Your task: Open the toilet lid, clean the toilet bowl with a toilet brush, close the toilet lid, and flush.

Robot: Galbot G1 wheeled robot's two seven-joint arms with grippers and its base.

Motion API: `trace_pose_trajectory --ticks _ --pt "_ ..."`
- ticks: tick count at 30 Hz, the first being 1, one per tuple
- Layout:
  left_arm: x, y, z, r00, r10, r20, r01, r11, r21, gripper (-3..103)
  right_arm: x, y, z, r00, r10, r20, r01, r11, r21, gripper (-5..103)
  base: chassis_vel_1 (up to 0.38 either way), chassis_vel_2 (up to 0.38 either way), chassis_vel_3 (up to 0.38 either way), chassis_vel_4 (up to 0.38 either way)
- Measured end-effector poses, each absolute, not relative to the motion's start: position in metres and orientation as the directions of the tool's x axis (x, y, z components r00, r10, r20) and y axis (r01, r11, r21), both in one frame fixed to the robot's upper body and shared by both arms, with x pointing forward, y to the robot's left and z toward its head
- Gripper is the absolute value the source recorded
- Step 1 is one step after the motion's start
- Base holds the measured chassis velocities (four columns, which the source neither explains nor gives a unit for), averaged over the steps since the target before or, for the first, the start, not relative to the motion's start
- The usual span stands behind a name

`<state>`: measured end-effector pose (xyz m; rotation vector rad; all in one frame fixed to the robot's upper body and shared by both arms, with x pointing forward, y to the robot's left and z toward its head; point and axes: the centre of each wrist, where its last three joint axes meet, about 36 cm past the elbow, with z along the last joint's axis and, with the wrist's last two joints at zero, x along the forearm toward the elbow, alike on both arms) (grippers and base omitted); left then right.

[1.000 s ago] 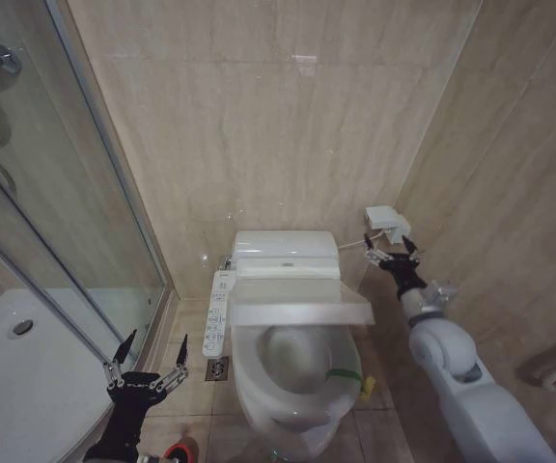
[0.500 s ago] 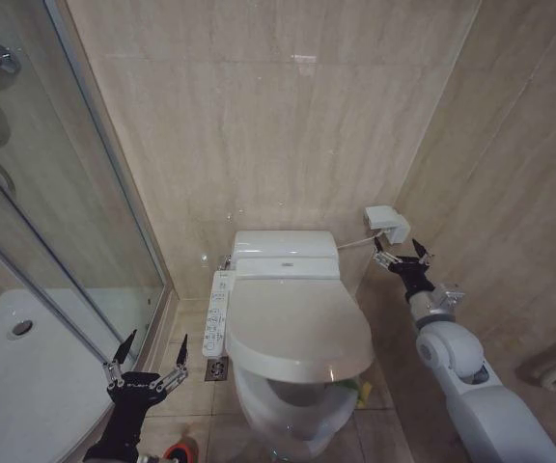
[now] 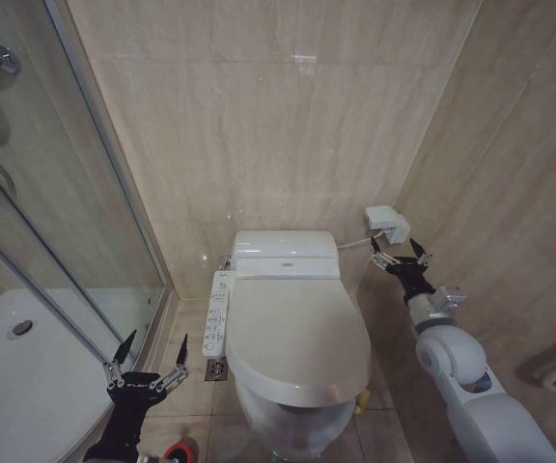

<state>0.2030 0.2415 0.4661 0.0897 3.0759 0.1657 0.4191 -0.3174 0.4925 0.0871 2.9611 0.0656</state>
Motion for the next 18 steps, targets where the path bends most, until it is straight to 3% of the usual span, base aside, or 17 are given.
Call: trace_pose_trajectory --ticks 18 --pt "0.203 0.2416 0.4661 -0.997 0.061 -0.057 0.055 0.993 0.109 99 0.4146 -0.3153 0.4857 -0.978 0.072 -0.196 0.066 0.997 0.038 100 0.013 -0.017 -0.017 0.017"
